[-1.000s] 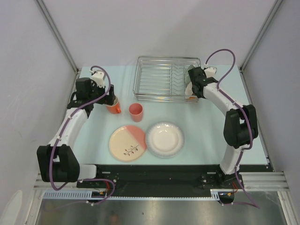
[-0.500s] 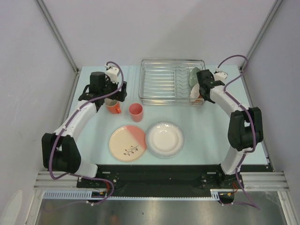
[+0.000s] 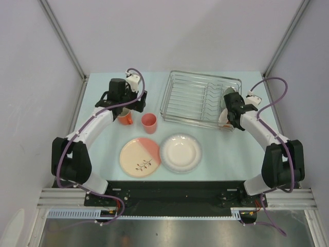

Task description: Load the mixed dishes into the dish rack

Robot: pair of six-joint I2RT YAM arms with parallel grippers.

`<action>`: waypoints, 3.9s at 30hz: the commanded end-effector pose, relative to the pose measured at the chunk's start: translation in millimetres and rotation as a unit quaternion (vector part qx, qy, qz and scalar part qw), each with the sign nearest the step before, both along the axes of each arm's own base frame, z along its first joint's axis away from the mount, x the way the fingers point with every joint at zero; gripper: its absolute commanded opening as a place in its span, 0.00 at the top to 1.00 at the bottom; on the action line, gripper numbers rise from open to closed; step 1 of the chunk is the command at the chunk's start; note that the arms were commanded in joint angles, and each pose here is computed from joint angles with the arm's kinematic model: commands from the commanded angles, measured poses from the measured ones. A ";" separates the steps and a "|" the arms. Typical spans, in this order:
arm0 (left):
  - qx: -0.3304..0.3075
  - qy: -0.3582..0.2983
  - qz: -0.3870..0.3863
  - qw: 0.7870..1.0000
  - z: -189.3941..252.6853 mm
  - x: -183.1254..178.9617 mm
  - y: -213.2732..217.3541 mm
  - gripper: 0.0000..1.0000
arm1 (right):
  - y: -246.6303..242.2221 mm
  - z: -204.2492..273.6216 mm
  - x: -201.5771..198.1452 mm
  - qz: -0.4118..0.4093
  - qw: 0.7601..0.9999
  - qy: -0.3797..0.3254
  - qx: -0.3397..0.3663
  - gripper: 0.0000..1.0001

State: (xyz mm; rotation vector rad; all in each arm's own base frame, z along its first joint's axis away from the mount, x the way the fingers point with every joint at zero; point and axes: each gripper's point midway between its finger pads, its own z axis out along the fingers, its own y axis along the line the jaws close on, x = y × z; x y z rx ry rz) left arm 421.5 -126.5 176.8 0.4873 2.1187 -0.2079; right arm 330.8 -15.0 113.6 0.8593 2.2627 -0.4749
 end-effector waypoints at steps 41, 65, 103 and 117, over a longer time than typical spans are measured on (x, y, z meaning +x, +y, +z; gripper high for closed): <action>0.031 -0.029 -0.098 0.994 -40.4 44.7 -118.1 0.20 | -36.8 27.6 6.9 -0.080 0.976 -0.117 0.166 0.34; 0.065 -0.038 -0.102 0.992 -39.6 4.7 -100.5 0.06 | 145.2 56.7 -82.9 0.328 0.894 -0.108 0.286 0.29; 0.082 -0.066 -0.083 0.991 -15.9 -5.0 -82.8 0.01 | 201.0 -110.5 -131.8 0.369 0.858 0.045 0.354 0.60; 0.090 -0.079 -0.073 0.990 -3.2 -5.8 -76.0 0.01 | 181.8 -101.9 -151.4 0.373 0.869 0.052 0.320 1.00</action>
